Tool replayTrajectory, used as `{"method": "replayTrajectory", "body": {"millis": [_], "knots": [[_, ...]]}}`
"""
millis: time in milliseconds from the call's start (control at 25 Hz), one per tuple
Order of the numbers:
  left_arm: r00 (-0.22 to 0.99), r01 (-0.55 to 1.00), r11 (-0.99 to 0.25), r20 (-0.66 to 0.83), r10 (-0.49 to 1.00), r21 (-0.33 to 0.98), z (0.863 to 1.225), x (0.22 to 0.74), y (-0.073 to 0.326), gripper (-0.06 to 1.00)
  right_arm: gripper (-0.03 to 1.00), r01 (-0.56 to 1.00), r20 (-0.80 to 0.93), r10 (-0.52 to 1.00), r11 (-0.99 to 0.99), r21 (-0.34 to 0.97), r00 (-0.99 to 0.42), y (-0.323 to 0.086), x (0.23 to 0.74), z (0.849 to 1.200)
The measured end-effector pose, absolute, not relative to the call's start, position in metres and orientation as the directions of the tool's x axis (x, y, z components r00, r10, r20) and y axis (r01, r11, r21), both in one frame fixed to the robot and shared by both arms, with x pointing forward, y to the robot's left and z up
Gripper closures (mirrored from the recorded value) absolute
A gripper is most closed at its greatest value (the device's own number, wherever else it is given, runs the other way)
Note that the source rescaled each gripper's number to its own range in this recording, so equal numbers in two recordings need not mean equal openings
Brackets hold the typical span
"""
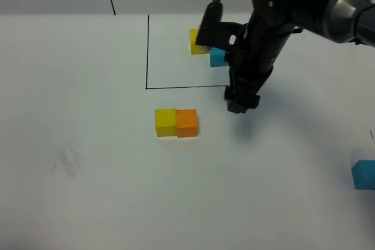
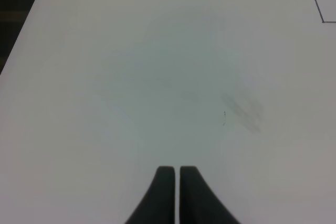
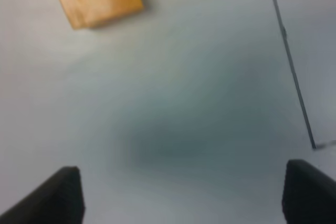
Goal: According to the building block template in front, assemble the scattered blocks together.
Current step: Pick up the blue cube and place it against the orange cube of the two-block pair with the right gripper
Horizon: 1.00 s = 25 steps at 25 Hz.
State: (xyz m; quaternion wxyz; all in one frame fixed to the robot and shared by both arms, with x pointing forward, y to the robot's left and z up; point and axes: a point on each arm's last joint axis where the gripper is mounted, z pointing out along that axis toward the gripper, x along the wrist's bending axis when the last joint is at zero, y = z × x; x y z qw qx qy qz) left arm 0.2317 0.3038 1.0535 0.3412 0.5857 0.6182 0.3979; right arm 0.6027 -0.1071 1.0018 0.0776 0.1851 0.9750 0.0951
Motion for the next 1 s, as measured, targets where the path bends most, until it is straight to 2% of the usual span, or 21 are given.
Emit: {"method": "replayTrajectory", "body": {"millis": [240, 440, 720, 1000], "knots": [[-0.081, 0.453, -0.003, 0.044, 0.996, 0.892, 1.054, 0.232, 0.304, 0.94, 0.28, 0.460, -0.143, 0.483, 0.872, 0.166, -0.864, -0.151, 0.599, 1.037], [-0.081, 0.453, -0.003, 0.044, 0.996, 0.892, 1.054, 0.232, 0.304, 0.94, 0.35, 0.544, -0.127, 0.561, 0.826, 0.148, -0.818, -0.185, 0.590, 1.051], [-0.081, 0.453, -0.003, 0.044, 0.996, 0.892, 1.054, 0.232, 0.304, 0.94, 0.37, 0.675, -0.115, 0.690, 0.723, 0.148, -0.714, -0.237, 0.552, 1.049], [-0.081, 0.453, -0.003, 0.044, 0.996, 0.892, 1.054, 0.232, 0.304, 0.94, 0.37, 0.829, -0.110, 0.851, 0.525, 0.190, -0.514, -0.280, 0.498, 1.042]]}}
